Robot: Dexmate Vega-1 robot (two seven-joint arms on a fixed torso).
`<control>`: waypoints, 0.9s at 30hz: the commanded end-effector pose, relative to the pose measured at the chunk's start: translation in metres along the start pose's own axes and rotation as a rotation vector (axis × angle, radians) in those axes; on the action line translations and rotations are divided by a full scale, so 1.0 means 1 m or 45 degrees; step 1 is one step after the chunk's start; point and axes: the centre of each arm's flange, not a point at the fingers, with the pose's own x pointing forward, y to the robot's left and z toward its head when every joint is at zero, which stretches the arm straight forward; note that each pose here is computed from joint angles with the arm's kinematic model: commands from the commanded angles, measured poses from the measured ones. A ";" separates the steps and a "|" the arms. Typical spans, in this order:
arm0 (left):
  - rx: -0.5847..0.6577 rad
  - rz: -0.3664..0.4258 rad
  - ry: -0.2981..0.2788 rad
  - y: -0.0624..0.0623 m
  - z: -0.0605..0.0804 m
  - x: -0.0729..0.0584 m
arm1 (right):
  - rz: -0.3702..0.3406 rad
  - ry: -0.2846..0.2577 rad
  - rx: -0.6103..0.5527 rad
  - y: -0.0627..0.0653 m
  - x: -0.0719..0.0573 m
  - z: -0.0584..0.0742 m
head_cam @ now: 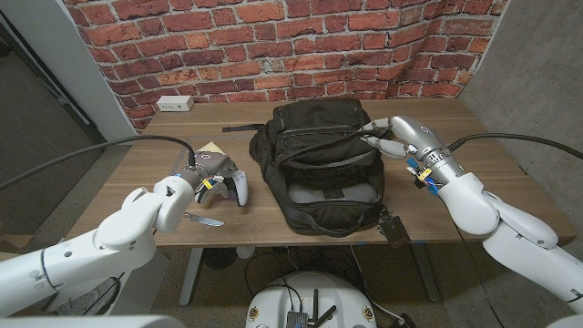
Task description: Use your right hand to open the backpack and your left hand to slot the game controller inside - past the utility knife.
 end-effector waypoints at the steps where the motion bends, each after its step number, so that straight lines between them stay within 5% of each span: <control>1: -0.008 0.025 -0.010 0.007 0.006 -0.005 | 0.004 0.014 0.047 -0.004 0.013 0.003; 27: -0.052 0.019 -0.035 0.011 0.020 -0.007 | -0.011 0.045 0.086 -0.015 0.044 0.001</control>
